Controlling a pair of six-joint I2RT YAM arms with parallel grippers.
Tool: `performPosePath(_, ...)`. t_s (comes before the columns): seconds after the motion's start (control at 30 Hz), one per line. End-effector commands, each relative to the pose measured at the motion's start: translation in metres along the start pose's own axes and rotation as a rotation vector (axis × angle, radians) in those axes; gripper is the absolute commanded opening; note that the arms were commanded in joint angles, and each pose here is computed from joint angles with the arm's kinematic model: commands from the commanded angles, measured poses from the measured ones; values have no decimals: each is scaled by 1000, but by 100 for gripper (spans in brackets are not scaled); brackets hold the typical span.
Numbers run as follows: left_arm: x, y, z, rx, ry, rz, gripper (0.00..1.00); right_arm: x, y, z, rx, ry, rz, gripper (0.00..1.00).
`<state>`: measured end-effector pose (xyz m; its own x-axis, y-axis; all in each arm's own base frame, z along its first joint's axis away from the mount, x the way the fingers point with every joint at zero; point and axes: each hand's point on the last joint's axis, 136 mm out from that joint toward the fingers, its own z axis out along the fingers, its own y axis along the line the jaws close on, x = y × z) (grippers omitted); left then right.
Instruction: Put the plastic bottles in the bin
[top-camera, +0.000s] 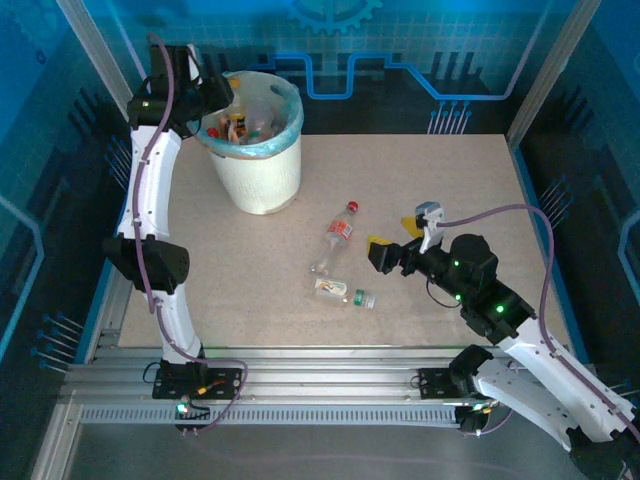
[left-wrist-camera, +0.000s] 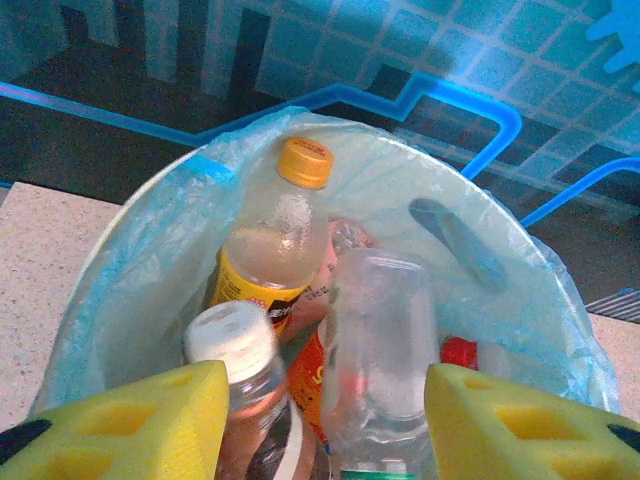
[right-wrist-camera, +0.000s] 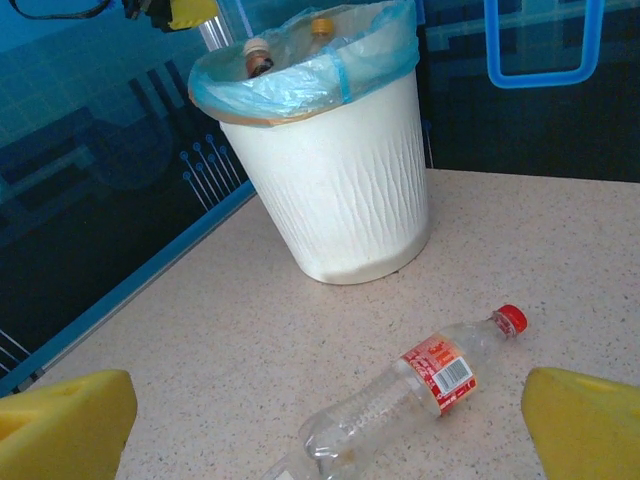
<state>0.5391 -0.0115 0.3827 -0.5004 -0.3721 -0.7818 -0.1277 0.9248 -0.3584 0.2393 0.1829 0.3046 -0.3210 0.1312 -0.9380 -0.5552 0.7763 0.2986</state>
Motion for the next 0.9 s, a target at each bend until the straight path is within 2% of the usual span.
performPosePath(0.0, 8, -3, 3, 26, 39, -11, 54, -7, 4, 0, -8, -13, 11, 100)
performPosePath(0.13, 22, 4, 15, 7, 78, 4, 55, 1, 1, 9, 10, 29, 23, 100)
performPosePath(0.33, 52, 7, 44, 13, 181, -7, 54, 20, -3, 29, 48, 189, 42, 100)
performPosePath(0.47, 58, -3, 50, 37, 203, 5, 55, 41, -7, 42, 66, 292, 58, 100)
performPosePath(0.5, 56, -5, 49, 43, 198, 7, 55, 32, -4, 44, 58, 285, 61, 100)
performPosePath(0.63, 40, -19, 34, 72, 148, 23, 55, 36, -2, 49, 53, 313, 65, 100)
performPosePath(0.87, 4, -37, -15, 101, 9, 64, 55, 38, -4, 48, 60, 325, 56, 100)
